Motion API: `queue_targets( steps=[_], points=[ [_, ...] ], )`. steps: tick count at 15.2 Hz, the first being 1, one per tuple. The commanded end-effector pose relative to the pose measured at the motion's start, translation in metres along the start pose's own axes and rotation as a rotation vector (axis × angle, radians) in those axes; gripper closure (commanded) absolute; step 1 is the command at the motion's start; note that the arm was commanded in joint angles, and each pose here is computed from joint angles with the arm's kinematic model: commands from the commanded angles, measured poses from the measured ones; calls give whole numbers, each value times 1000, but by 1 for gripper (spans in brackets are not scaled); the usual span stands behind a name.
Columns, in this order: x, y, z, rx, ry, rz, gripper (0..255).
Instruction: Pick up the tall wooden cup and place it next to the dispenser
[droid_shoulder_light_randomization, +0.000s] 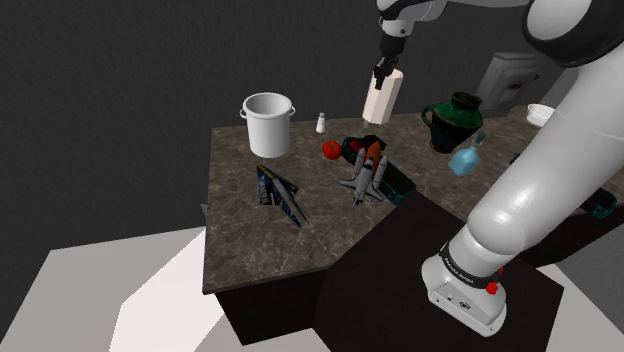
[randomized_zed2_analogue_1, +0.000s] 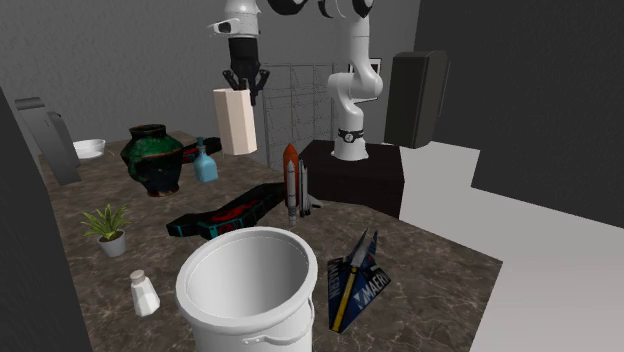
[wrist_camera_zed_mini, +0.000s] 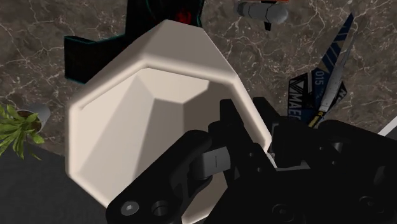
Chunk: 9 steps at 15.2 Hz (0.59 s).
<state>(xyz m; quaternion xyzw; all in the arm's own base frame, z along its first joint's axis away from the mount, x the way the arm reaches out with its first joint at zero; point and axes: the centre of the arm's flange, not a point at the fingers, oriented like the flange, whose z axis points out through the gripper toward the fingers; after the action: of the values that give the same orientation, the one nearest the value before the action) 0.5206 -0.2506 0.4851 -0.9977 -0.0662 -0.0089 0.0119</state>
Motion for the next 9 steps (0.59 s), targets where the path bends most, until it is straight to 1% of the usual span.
queue_targets(
  steps=[1, 9],
  points=[
    [-15, 22, -1, 0, 1, -2, 255],
    [-81, 105, -5, 0, 1, -2, 255]
  ],
)
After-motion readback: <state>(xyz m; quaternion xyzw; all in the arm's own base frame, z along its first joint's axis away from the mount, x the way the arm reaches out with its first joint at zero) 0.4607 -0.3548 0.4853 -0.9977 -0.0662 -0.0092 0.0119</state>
